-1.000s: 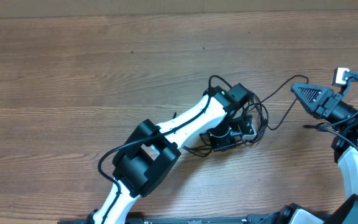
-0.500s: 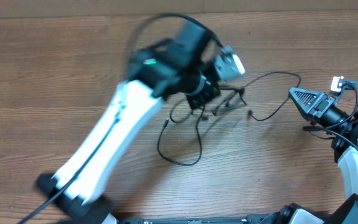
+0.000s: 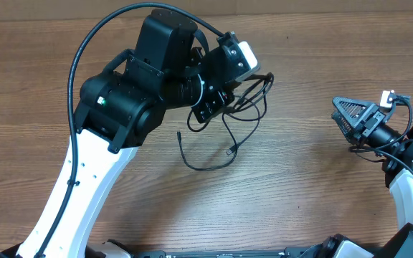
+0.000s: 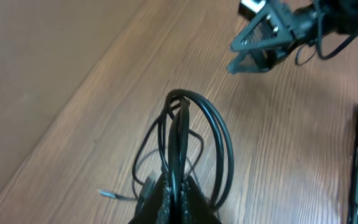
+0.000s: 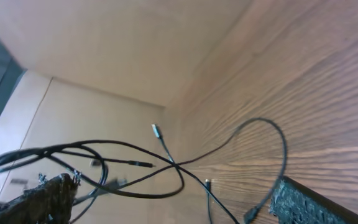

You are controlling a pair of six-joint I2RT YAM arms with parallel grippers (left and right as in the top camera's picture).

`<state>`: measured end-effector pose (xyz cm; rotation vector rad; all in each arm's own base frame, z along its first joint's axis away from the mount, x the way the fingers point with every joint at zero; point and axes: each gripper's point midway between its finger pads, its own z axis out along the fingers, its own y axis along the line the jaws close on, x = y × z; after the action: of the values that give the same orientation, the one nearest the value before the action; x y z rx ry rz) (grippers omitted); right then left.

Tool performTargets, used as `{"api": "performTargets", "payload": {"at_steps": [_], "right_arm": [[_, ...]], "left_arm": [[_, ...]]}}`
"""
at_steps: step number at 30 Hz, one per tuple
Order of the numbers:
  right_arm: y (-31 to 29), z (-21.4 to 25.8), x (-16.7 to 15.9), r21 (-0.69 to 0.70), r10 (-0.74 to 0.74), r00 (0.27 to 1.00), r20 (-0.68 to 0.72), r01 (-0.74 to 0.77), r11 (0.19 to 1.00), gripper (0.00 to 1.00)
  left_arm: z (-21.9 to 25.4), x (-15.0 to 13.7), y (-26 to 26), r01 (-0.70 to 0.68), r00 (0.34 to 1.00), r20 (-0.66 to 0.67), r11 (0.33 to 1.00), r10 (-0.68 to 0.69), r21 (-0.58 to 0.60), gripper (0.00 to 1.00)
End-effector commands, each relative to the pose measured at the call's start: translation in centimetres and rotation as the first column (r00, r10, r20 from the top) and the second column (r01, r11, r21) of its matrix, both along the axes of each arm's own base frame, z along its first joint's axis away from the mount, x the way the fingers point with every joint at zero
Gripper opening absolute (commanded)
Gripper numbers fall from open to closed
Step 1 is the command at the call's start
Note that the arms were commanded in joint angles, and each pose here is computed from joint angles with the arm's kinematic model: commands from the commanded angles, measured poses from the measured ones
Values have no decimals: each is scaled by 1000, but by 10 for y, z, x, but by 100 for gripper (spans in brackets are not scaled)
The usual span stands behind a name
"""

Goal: Untangle cables

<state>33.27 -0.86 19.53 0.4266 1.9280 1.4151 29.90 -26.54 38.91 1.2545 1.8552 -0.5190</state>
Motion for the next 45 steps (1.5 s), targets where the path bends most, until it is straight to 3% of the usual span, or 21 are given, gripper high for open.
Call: {"api": "performTargets", "payload": {"at_steps": [1,7,14,15,16,18,20,26,33,40,45], "right_arm": [[8,15,-7,42,74,996,43,-76,996,100],[9,16,-8,276,66,978,-196,-9,961,100],[32,23,-17,421,198,931,-306,-54,905,100],[37,23,-18,440,220,920,-325,-58,896,96],[42,23,-19,457,242,908,-343,-63,887,82],[52,23,-20,482,276,885,-374,-68,873,70],[61,24,-21,488,300,874,-383,-84,869,66],[85,33,-14,454,329,877,-349,-149,878,66],[96,46,-12,427,349,892,-287,-207,880,55],[102,46,-14,429,367,884,-288,-223,875,54],[104,46,-13,427,366,885,-289,-223,876,41]], "left_arm": [[18,-9,-9,55,998,11,995,-54,-77,4],[23,-12,-16,93,996,15,990,-92,-109,4],[11,-10,-25,115,991,-49,985,-122,-126,4],[9,-9,-26,107,991,-63,986,-116,-129,4],[7,-8,-27,102,991,-75,986,-113,-130,5],[5,-8,-30,113,988,-88,984,-126,-136,4],[3,-8,-32,122,986,-96,983,-136,-140,4],[-3,-11,-40,159,974,-138,973,-182,-165,4],[-23,-23,-56,221,933,-245,958,-263,-185,4],[-40,-30,-81,272,910,-273,946,-312,-174,4],[-42,-30,-85,280,910,-267,945,-318,-171,4]]}}
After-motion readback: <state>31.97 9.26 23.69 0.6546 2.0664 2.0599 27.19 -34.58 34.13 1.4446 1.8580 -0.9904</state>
